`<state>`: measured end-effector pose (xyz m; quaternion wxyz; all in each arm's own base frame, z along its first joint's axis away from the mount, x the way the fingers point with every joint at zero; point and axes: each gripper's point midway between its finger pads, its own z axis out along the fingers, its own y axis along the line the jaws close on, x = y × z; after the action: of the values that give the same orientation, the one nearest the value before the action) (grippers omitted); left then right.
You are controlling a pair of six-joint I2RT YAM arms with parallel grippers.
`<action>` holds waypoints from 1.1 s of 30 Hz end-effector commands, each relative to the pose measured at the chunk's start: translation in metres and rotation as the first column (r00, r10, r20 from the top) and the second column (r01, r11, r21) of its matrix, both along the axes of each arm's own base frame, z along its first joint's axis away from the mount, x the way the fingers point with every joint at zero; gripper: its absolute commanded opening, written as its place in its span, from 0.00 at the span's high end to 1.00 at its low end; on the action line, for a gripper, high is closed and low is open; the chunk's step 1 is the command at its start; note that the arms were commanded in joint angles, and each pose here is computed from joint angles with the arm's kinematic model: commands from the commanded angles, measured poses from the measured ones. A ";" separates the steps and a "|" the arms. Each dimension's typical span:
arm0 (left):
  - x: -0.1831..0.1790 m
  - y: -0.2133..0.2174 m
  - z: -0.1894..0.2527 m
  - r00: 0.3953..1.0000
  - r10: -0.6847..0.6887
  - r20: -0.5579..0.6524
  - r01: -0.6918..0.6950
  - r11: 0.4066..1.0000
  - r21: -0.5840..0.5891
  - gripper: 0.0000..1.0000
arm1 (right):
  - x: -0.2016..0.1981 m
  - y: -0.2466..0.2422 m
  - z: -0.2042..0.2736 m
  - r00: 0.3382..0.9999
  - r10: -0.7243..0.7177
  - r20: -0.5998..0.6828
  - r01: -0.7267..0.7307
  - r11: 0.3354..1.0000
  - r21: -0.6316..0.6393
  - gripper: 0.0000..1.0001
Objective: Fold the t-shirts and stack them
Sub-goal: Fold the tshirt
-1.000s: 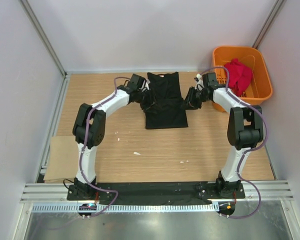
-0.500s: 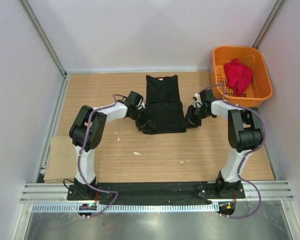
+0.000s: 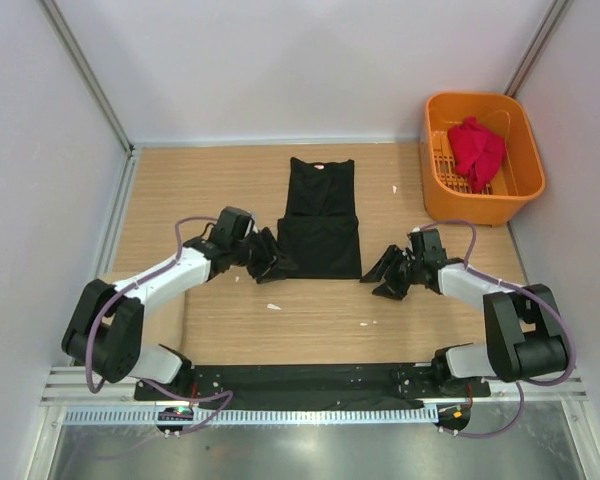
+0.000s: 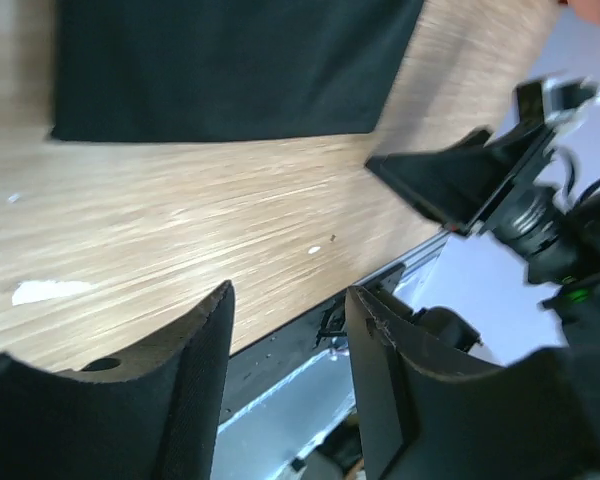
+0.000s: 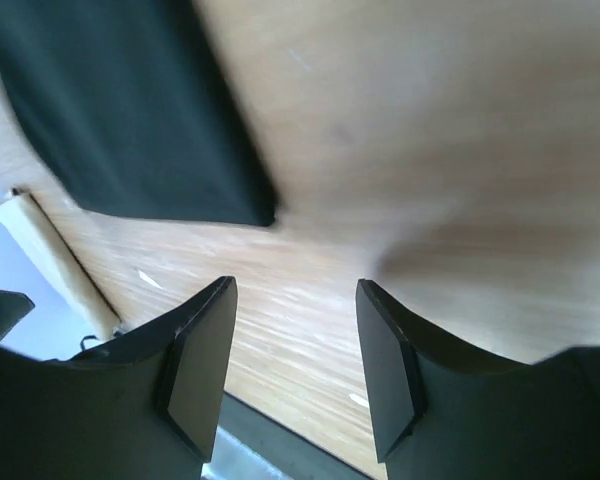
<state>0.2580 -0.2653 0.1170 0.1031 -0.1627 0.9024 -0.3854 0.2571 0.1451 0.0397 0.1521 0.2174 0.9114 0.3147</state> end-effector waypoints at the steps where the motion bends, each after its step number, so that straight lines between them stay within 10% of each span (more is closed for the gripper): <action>1: 0.008 0.012 -0.013 0.982 0.182 -0.047 -0.184 0.981 -0.063 0.51 | 0.018 0.016 0.020 0.983 -0.158 0.098 0.144 0.981 0.132 0.44; 33: 0.022 0.050 -0.119 0.832 0.470 -0.295 -0.481 0.876 0.041 0.58 | 0.002 0.016 -0.040 0.941 -0.333 -0.064 0.337 0.938 0.077 0.58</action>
<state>0.2873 -0.2345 0.0253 0.0577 -0.4110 0.8243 -0.3850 0.2732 0.1723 0.0245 0.1877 0.3626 0.8343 0.3704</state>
